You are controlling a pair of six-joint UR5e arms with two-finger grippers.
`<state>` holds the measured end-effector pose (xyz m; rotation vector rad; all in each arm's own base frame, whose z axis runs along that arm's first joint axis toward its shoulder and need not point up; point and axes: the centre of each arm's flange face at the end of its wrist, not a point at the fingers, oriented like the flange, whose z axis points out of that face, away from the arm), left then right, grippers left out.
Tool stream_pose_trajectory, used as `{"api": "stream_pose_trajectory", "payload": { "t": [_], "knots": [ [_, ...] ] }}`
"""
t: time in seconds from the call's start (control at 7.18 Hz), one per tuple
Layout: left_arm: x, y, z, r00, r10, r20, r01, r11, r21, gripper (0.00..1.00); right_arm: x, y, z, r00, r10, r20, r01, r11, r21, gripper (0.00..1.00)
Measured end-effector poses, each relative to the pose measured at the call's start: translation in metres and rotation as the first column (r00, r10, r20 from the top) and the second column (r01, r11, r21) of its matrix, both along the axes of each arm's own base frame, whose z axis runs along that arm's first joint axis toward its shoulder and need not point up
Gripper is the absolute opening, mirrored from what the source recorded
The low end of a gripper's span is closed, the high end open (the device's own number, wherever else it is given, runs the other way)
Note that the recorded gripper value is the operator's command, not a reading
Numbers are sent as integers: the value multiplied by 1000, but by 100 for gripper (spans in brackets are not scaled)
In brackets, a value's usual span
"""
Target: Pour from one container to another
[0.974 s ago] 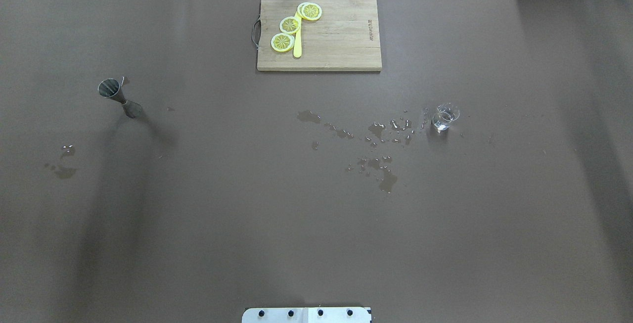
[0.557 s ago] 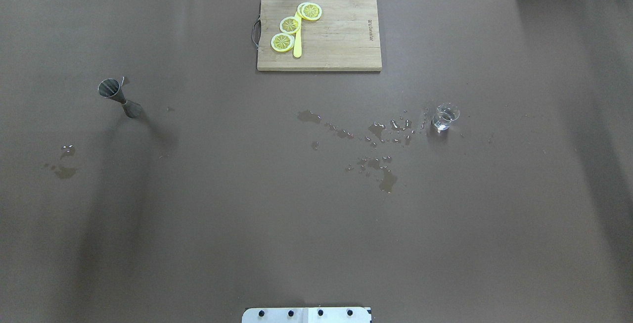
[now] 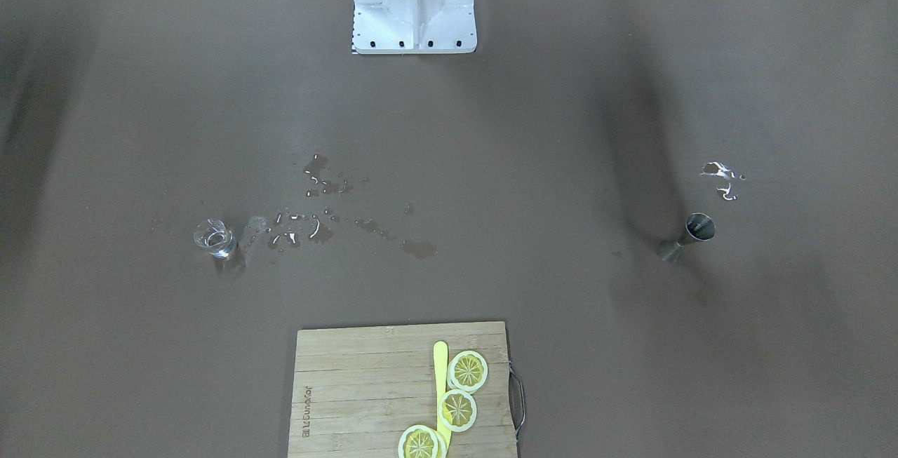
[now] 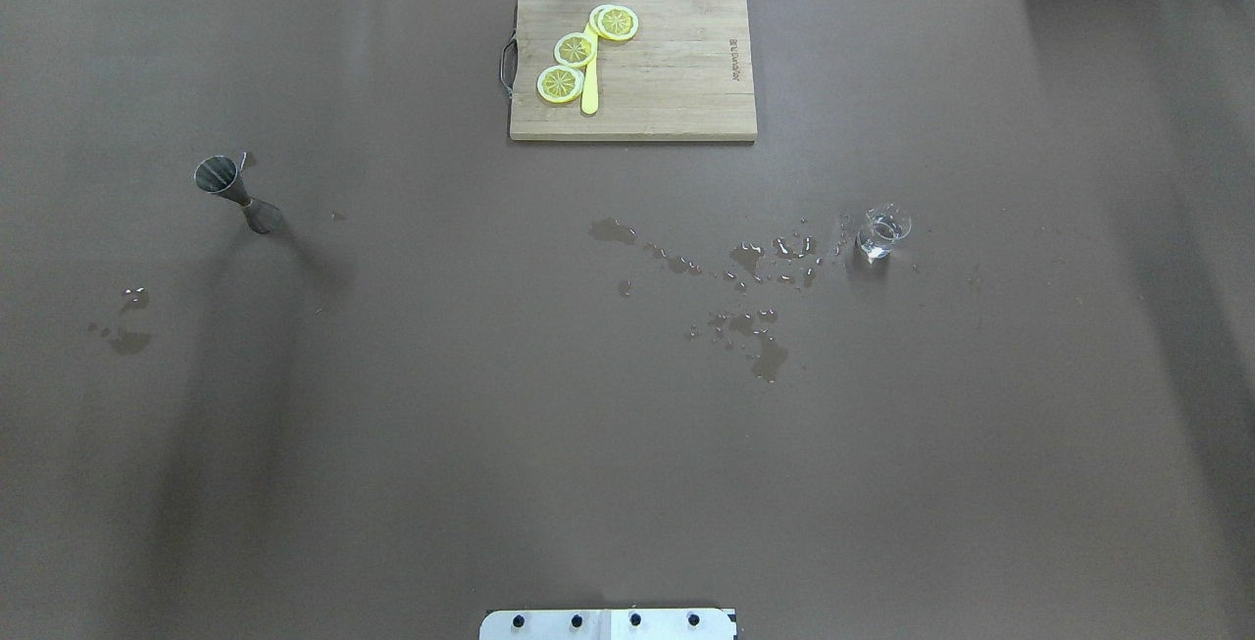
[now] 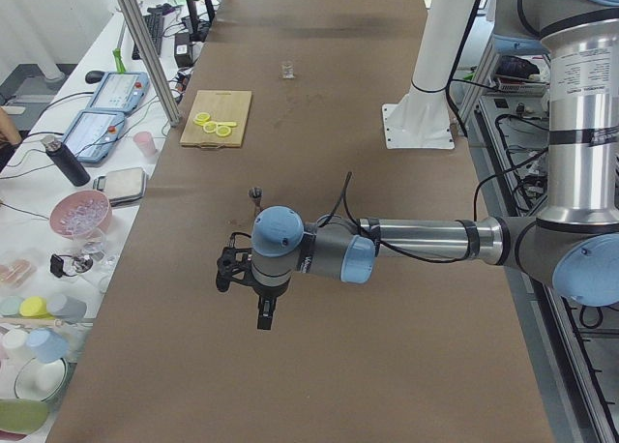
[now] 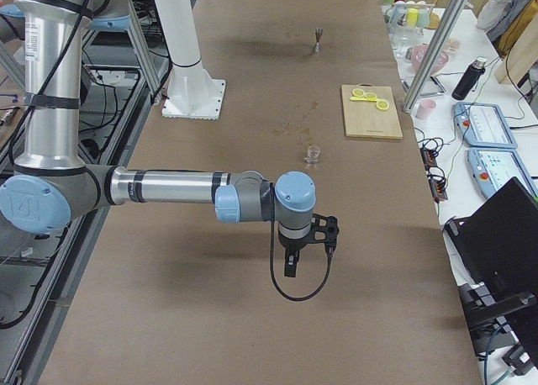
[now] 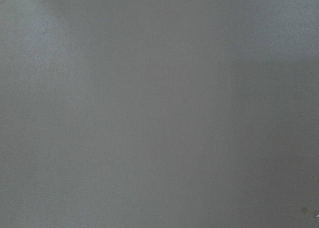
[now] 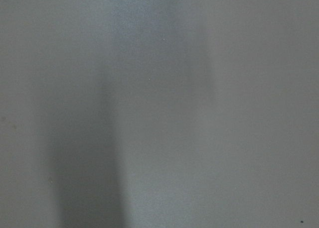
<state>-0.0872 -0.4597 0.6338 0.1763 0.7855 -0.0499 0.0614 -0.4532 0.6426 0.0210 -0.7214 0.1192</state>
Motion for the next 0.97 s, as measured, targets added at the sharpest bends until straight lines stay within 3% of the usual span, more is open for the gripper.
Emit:
{"api": "stream_pose_trajectory", "payload": {
  "t": [0.97],
  "knots": [
    [0, 1, 2, 1000, 0, 0, 0, 1000, -3, 99, 2, 0, -1, 1000, 5, 0, -5, 1000, 3, 100]
  ]
}}
